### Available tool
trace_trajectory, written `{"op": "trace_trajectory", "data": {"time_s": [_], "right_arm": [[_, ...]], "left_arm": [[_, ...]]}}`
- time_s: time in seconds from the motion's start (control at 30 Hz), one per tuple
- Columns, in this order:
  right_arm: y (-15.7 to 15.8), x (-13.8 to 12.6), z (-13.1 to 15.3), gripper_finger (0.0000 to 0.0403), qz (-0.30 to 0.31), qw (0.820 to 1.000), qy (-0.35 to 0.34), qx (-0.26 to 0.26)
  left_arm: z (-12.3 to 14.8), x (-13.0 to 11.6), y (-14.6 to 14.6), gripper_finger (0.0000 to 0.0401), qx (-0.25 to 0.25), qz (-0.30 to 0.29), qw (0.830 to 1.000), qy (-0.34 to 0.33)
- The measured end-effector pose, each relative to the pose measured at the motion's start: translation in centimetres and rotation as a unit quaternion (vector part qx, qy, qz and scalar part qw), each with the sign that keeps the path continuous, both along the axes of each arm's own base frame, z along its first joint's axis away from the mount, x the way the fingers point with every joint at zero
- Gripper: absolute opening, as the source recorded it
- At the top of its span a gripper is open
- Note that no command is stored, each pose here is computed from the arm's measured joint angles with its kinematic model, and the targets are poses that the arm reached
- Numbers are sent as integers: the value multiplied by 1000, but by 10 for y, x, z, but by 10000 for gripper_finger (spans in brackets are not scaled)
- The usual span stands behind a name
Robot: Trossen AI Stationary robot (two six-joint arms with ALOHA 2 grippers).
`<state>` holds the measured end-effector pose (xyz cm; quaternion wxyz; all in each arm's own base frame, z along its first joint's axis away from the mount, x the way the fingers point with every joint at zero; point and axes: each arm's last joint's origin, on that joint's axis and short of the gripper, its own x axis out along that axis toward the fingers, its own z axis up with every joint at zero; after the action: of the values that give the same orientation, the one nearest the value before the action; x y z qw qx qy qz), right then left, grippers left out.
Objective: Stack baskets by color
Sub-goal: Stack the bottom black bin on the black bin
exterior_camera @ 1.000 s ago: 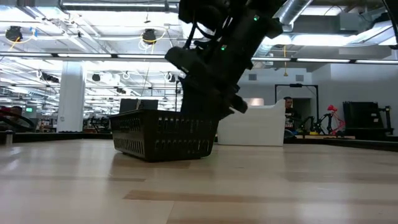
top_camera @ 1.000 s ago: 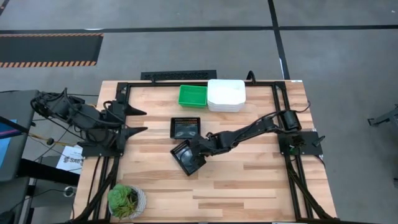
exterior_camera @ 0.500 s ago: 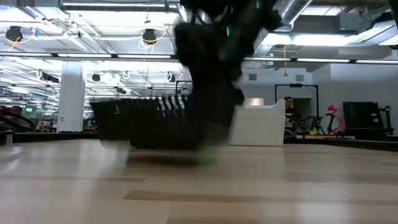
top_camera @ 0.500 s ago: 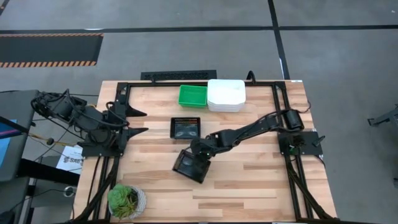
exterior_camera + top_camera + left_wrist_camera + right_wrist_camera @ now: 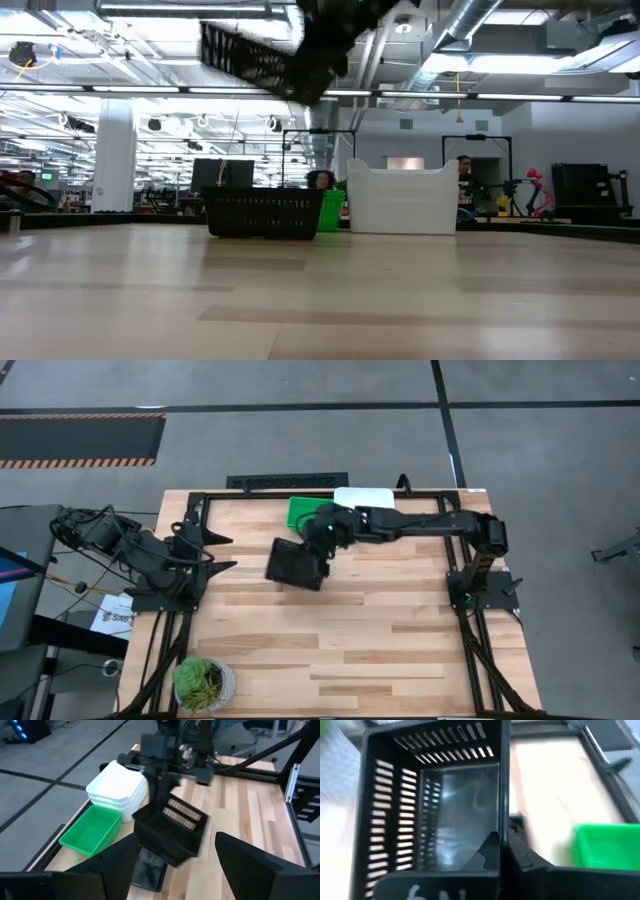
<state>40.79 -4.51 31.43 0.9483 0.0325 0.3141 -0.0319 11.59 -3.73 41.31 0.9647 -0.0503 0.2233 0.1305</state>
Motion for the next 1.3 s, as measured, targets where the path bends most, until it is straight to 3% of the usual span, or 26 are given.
{"op": "trace_trajectory", "data": {"time_s": [0.13, 0.47, 1.07, 1.3], "right_arm": [[-24, 5, -19, 7, 27, 997, 32, -63], [-66, 19, -76, 18, 66, 992, 93, -55], [-77, 11, -83, 10, 99, 989, 98, -46], [-77, 10, -85, 25, 100, 988, 108, -43]], "left_arm": [[-2, -1, 1, 256, 8, 7, 1000, 8], [-2, -2, 3, 256, 27, 30, 999, 7], [-2, -2, 4, 256, 36, 41, 999, 8], [-2, -2, 4, 256, 35, 41, 999, 8]]}}
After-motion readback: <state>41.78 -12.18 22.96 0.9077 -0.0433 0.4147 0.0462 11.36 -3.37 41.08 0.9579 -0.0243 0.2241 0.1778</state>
